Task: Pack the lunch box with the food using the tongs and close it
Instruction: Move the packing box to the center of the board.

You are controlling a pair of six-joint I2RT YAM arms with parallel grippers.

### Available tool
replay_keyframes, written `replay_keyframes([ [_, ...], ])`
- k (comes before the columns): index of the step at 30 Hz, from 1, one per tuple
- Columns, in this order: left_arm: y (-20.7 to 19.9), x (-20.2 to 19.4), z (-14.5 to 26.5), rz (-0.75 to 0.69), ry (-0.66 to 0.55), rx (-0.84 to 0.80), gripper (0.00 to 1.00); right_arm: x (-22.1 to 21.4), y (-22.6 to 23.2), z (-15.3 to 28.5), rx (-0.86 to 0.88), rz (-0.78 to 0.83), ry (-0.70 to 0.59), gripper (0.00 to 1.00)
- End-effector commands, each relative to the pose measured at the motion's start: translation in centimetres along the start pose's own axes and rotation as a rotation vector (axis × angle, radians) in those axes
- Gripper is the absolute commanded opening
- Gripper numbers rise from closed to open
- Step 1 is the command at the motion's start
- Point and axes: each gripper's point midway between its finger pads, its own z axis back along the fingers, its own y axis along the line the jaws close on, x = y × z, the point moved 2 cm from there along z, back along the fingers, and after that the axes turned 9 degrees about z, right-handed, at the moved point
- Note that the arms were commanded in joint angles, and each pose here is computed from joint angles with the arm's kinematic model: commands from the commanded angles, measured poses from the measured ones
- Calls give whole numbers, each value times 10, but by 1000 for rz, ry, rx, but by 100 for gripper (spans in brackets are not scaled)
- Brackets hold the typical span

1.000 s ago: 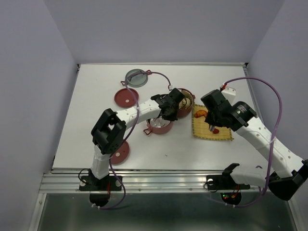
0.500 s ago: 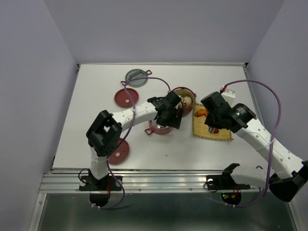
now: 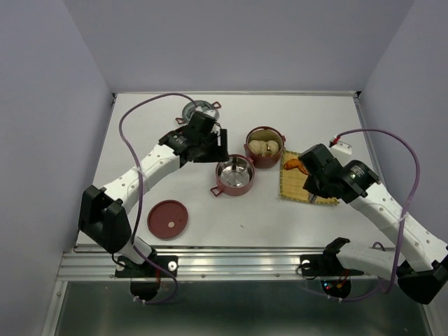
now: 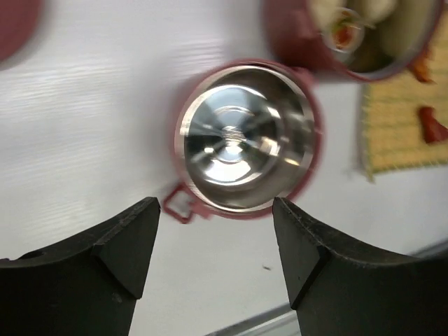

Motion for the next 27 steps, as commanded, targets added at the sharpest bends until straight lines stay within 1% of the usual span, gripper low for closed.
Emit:
replay_keyframes([
  [1, 79, 7, -20, 136, -14, 143, 77, -5, -17, 0, -53, -59, -12, 34],
  [2, 86, 10, -26, 156, -29, 149, 77, -7, -18, -1, -56, -66, -9, 34],
  [3, 94, 6, -32, 174, -16, 155, 77, -12, -20, -2, -63, -73, 0, 36],
  [5, 106, 5, -44, 219, -10, 175, 76, -16, -21, -4, -64, -83, 10, 36],
  [8, 111, 3, -62, 247, -16, 177, 74, -20, -24, -4, -64, -96, 12, 37],
  [11, 112, -7, -76, 258, 27, 169, 73, -18, -26, -2, -67, -103, 4, 40],
  [14, 111, -17, -88, 264, 61, 136, 73, -16, -25, -1, -66, -105, 0, 41],
  [17, 107, -23, -97, 251, 82, 125, 72, -14, -21, -2, -56, -98, -1, 40],
  [21, 86, -26, -104, 204, 101, 98, 71, -12, -16, -5, -49, -91, 0, 40],
  [27, 63, -46, -103, 152, 144, 73, 71, -4, -9, -3, -29, -90, -19, 40],
])
